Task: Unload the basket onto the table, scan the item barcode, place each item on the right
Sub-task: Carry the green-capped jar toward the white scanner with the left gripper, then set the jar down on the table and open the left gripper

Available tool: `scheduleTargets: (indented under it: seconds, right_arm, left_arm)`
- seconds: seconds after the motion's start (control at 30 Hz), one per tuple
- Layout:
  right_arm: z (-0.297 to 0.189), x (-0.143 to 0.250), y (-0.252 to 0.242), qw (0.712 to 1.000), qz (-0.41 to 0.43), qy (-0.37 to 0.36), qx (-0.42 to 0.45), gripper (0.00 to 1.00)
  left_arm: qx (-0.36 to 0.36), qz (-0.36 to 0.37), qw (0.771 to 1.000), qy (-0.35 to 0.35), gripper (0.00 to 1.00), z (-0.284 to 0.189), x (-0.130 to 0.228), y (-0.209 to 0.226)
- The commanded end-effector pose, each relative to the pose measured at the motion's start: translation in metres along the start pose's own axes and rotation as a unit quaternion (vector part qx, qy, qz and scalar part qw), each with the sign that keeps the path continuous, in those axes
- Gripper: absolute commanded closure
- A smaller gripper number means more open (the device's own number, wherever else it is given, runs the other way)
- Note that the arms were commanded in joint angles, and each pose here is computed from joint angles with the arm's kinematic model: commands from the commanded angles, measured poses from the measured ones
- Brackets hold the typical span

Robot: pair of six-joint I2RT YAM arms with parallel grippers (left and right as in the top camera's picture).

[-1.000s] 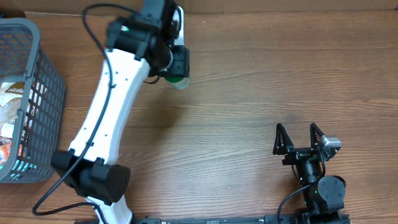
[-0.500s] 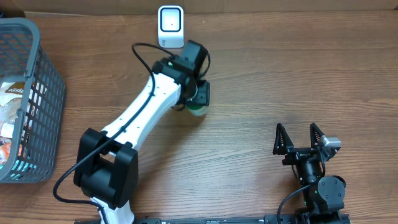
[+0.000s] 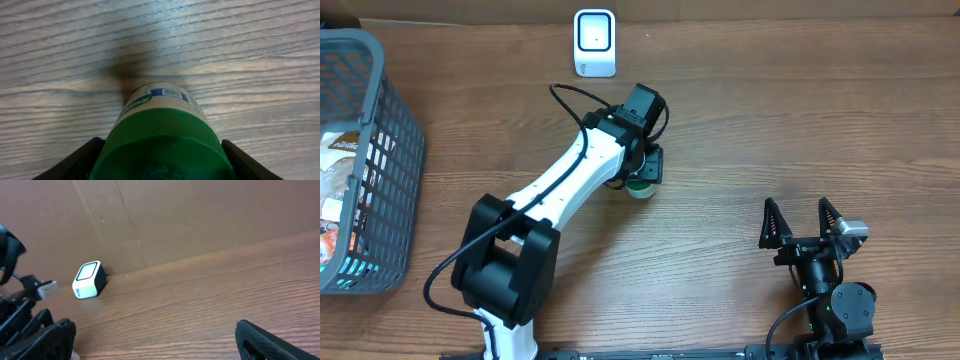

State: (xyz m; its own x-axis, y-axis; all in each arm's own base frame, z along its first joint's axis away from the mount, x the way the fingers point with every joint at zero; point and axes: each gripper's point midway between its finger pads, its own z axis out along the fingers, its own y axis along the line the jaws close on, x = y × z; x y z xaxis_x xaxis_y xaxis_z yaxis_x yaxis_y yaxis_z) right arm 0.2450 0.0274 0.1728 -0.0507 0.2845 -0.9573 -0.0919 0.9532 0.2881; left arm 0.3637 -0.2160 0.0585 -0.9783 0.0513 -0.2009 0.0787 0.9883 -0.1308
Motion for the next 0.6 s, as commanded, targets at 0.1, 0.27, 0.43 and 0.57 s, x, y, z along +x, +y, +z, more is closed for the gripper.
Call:
scheduleTargets:
  seconds: [0.1, 0.27, 0.43, 0.57]
  right_arm:
    - [0.000, 0.002, 0.000, 1.000, -0.007, -0.001, -0.002, 0.00]
    - [0.000, 0.002, 0.000, 1.000, -0.007, -0.001, -0.002, 0.00]
    - [0.000, 0.002, 0.000, 1.000, -0.007, -0.001, -0.002, 0.00]
    - [0.000, 0.002, 0.000, 1.000, -0.007, -0.001, -0.002, 0.00]
  left_arm:
    - [-0.005, -0.005, 1.000, -0.002, 0.22, 0.007, -0.003, -0.001]
    - [0.008, -0.001, 0.999, -0.032, 0.12, -0.033, -0.031, -0.008]
    - [0.023, 0.015, 0.997, -0.074, 0.06, -0.103, -0.064, -0.016]
    - [0.033, 0.005, 0.992, -0.118, 0.07, -0.170, -0.084, -0.009]
